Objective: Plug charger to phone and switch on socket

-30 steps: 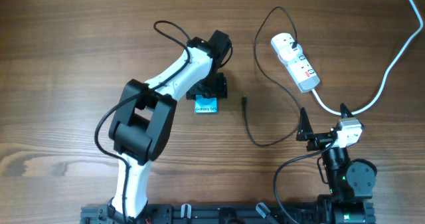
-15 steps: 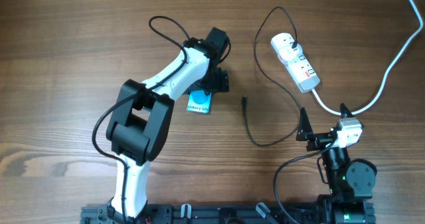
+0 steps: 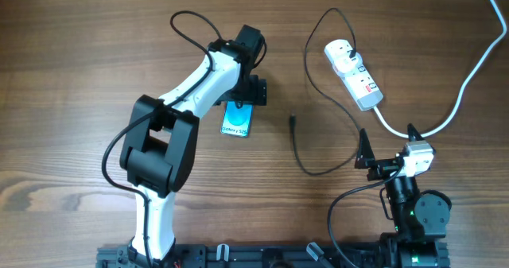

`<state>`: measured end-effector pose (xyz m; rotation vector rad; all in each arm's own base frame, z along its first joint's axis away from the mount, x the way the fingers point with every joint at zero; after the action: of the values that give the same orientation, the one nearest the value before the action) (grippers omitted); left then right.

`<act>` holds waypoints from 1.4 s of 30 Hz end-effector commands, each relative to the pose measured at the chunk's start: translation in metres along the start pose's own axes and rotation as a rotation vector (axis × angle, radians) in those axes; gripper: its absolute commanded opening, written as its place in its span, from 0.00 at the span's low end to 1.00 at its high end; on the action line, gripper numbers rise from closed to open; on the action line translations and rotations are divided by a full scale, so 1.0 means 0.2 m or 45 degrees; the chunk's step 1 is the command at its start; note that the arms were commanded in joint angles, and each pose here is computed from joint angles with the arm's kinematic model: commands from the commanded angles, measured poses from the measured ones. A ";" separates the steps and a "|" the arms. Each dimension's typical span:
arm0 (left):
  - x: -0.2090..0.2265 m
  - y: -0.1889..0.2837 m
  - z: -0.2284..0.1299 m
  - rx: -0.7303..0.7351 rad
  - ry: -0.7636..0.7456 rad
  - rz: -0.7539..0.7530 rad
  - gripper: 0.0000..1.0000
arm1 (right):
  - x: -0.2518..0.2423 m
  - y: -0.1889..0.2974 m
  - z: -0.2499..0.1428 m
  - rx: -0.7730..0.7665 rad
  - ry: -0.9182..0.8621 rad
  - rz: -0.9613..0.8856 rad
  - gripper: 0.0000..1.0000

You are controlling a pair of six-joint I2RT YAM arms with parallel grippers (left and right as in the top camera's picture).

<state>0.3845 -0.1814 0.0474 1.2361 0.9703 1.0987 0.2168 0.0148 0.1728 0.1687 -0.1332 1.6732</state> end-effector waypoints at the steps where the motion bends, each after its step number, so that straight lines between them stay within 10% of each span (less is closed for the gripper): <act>1: 0.01 0.04 0.04 -0.048 -0.078 0.016 1.00 | 0.00 0.00 0.01 -0.014 -0.015 -0.013 1.00; 14: -0.02 -0.09 -0.06 0.106 -0.087 -0.021 0.95 | 0.00 0.00 0.01 -0.014 -0.015 -0.013 1.00; 24: -0.04 -0.10 -0.14 0.191 0.034 -0.043 0.72 | 0.00 0.00 0.01 -0.014 -0.015 -0.013 1.00; 42: -0.08 -0.11 -0.12 0.148 0.078 -0.013 1.00 | 0.00 0.00 0.01 -0.014 -0.015 -0.013 1.00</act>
<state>0.3593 -0.1968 0.0311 1.2847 1.0859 1.0594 0.2168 0.0148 0.1728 0.1687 -0.1332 1.6732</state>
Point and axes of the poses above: each gripper's point midway between its finger pads, its own y axis back along the fingers, its own x axis along the line the jaws close on, z = x × y, the point moved 3 cm from there along y, back along the fingers, and after that the axes turned 10 degrees about -y, right-handed, at the moved point
